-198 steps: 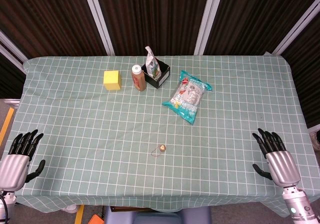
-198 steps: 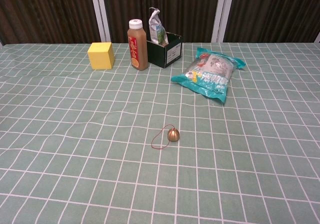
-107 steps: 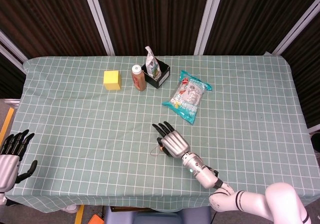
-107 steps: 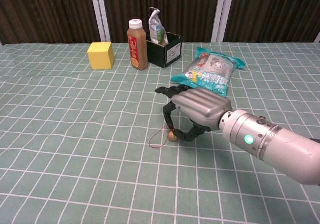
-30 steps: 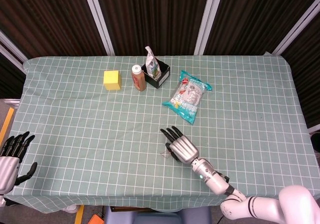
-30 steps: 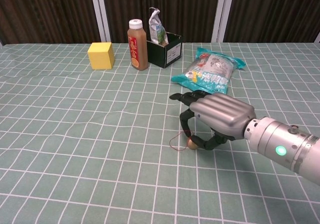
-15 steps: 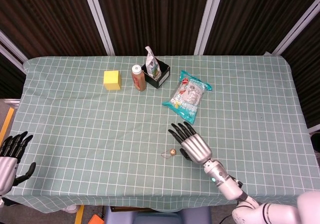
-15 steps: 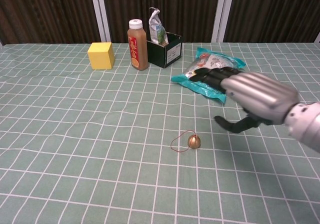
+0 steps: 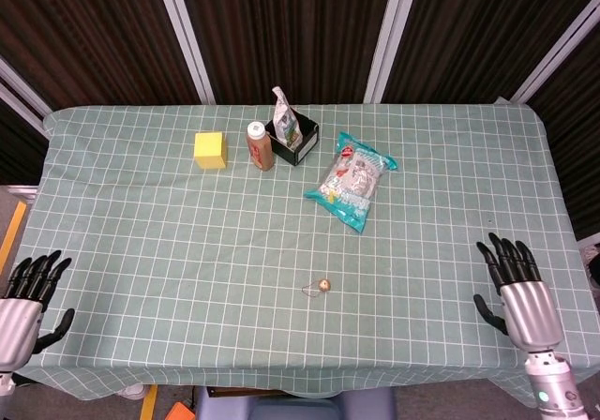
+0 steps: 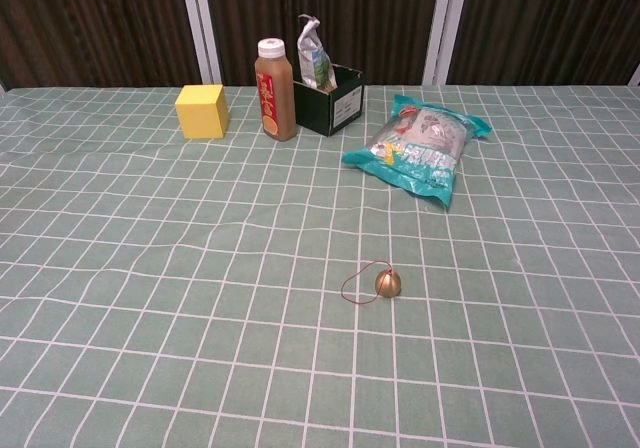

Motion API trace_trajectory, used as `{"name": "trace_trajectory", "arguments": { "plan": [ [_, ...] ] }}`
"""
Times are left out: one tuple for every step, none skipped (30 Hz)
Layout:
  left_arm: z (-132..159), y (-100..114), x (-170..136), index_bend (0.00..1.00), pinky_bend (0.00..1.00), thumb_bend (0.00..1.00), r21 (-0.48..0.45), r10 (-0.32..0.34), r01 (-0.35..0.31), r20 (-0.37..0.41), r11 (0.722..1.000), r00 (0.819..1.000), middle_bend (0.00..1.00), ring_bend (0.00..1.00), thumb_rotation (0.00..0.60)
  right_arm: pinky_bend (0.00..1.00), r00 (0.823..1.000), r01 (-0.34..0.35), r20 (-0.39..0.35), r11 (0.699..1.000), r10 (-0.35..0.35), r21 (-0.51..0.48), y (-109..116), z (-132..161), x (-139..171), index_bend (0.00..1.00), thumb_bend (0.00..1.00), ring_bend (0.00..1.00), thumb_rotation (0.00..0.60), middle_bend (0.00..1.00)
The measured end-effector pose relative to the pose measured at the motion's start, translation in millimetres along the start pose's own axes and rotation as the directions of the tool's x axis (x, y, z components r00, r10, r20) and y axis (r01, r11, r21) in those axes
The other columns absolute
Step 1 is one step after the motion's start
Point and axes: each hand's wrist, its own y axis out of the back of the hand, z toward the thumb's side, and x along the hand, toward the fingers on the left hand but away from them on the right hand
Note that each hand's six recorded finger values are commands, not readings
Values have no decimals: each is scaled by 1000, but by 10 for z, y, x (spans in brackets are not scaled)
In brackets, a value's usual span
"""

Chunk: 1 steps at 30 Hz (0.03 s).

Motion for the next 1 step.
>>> {"name": "trace_trajectory", "arguments": {
  "plan": [
    [15, -7, -6, 0, 5, 414, 3, -2, 2, 4, 1000, 1000, 0, 0, 600, 0, 1000, -14, -4, 1000, 14, 0, 19, -33, 24, 0, 399, 0, 600, 0]
  ]
}}
